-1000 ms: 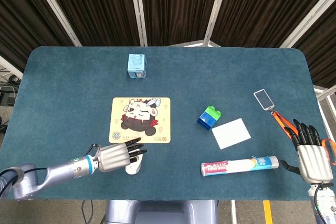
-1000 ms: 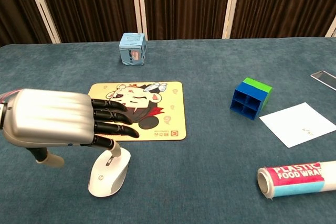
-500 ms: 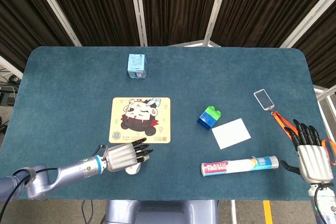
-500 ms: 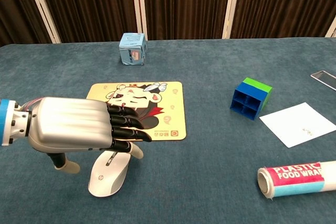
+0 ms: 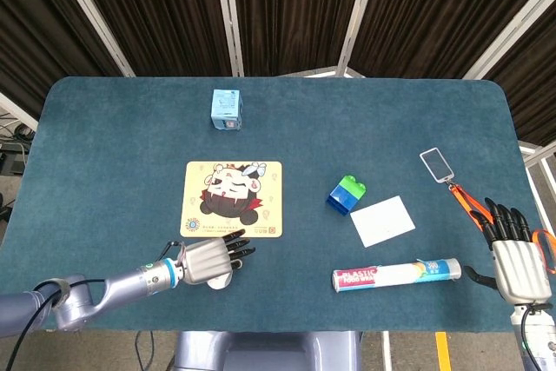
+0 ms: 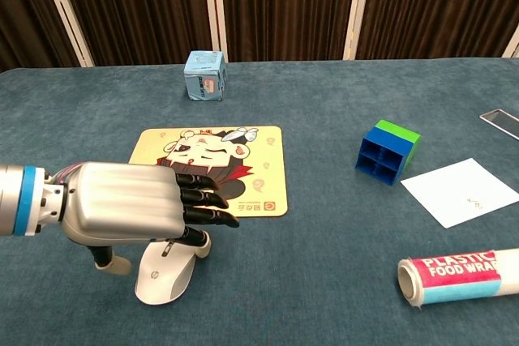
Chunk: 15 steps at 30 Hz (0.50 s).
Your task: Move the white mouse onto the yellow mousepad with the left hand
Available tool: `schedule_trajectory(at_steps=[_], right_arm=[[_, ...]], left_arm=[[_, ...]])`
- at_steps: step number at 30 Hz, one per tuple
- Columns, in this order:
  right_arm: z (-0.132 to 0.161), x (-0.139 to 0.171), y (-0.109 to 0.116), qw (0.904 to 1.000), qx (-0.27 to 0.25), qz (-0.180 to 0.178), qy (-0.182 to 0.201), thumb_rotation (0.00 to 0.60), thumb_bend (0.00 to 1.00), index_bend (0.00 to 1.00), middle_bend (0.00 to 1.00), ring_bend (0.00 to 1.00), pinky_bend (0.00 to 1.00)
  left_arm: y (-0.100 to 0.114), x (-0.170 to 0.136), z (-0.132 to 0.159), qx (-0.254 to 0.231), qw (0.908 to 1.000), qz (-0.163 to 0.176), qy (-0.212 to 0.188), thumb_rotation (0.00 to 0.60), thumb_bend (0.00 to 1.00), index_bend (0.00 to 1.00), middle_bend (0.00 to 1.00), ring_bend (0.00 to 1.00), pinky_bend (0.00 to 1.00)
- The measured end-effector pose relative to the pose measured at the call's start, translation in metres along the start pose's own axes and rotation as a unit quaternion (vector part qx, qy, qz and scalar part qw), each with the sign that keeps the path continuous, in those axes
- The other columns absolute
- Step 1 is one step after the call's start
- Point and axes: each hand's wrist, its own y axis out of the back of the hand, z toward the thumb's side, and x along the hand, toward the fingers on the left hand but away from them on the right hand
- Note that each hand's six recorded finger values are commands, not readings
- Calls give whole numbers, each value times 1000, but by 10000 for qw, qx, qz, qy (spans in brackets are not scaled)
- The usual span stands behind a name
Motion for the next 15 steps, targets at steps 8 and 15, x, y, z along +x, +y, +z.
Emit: schedule_trajectory(at_steps=[8, 15], right_arm=[[0, 0, 0, 10000, -14, 8, -1, 600, 92, 137, 0, 0, 0], [0, 0, 0, 10000, -18, 9, 2, 600, 91, 137, 0, 0, 0]], left_arm=[[0, 7, 1, -53, 10000, 48, 37, 600, 307, 467, 0, 0, 0], [4, 8, -1, -25, 9998, 187, 110, 600, 321, 500, 3, 0, 0]])
